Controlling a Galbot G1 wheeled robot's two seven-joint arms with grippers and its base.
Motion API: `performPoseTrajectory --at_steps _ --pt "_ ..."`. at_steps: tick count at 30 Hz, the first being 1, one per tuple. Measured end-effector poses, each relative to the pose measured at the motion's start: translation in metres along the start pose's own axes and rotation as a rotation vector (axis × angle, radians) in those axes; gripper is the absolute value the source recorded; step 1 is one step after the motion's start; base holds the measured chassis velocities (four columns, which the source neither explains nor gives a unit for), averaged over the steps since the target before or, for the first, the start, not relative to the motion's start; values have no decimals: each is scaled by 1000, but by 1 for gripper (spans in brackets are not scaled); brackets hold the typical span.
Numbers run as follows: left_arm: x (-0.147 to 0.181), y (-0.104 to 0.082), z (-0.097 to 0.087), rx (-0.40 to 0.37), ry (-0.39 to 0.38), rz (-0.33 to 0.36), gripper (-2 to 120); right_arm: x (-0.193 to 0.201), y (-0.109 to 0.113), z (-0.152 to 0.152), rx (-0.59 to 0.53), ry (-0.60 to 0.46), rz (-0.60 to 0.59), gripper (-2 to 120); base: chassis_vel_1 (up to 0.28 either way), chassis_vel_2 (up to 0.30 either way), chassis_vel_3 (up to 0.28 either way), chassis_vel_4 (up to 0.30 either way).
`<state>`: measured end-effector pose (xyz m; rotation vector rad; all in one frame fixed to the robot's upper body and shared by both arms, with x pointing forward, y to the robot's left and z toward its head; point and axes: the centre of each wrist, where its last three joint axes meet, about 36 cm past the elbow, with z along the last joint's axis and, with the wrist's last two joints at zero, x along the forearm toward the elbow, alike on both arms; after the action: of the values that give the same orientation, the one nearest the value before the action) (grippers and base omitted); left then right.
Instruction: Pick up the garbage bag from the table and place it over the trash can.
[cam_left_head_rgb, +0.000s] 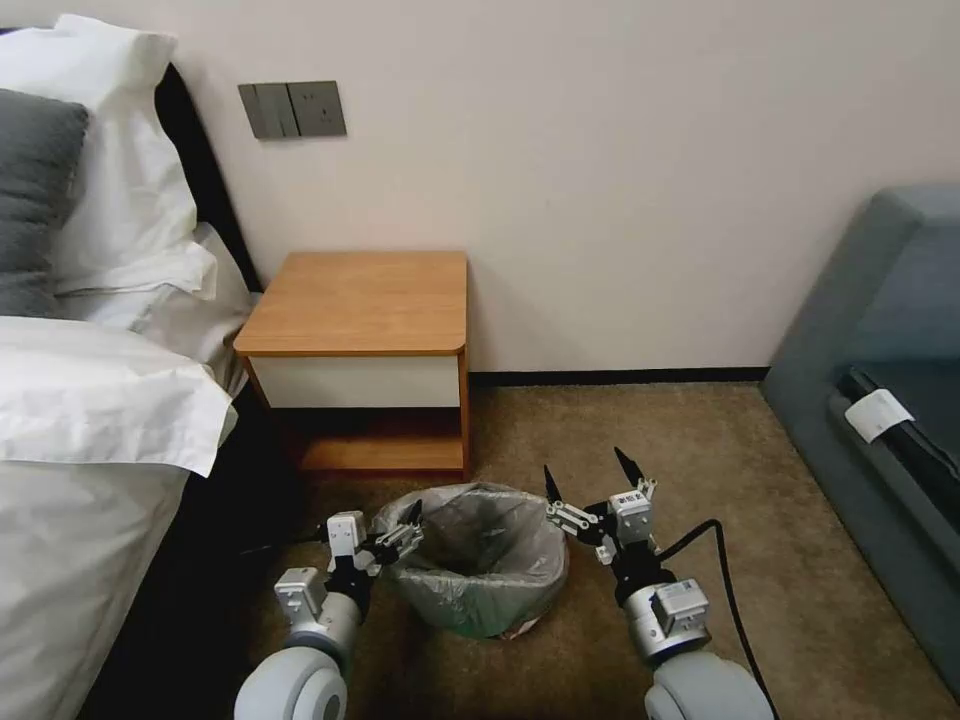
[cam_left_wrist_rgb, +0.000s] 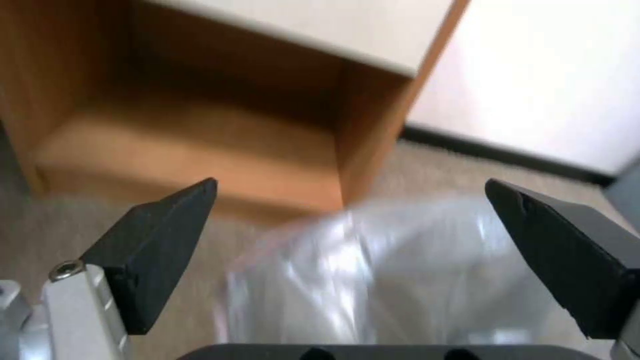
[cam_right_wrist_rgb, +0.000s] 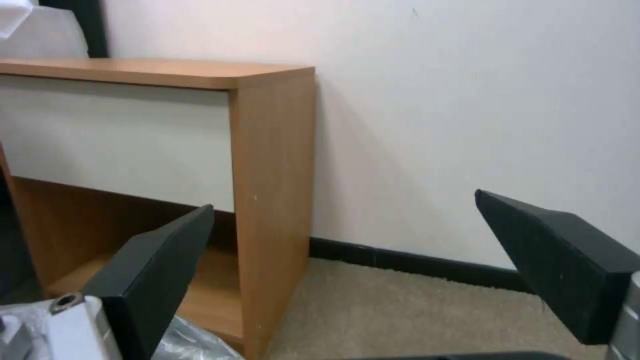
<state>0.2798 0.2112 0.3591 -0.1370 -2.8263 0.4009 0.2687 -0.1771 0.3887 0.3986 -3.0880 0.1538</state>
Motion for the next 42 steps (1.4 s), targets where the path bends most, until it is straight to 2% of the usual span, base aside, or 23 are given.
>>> performPoseTrajectory --at_steps 1,2,4,5,7,12,18,42 --pt "-1 3 1 -38 -39 -5 99 1 0 0 -1 2 5 100 0 0 0 0" --pt "-1 3 1 -38 -39 -5 99 1 0 0 -1 2 5 100 0 0 0 0" --pt "-3 12 2 -134 -111 -19 98 4 1 -1 -2 17 38 100 0 0 0 0" --pt "-3 12 2 -134 -111 -19 98 4 1 -1 -2 17 38 100 0 0 0 0" --pt "-4 21 4 -217 -159 -28 98 8 -3 1 22 35 88 100 0 0 0 0" --pt "-4 27 7 -257 -174 -35 98 12 -17 12 56 29 114 100 0 0 0 0" --pt "-3 30 15 -269 -173 -64 97 10 -32 16 78 16 99 100 0 0 0 0" --pt "-3 30 16 -264 -170 -69 97 10 -32 16 77 15 95 100 0 0 0 0"
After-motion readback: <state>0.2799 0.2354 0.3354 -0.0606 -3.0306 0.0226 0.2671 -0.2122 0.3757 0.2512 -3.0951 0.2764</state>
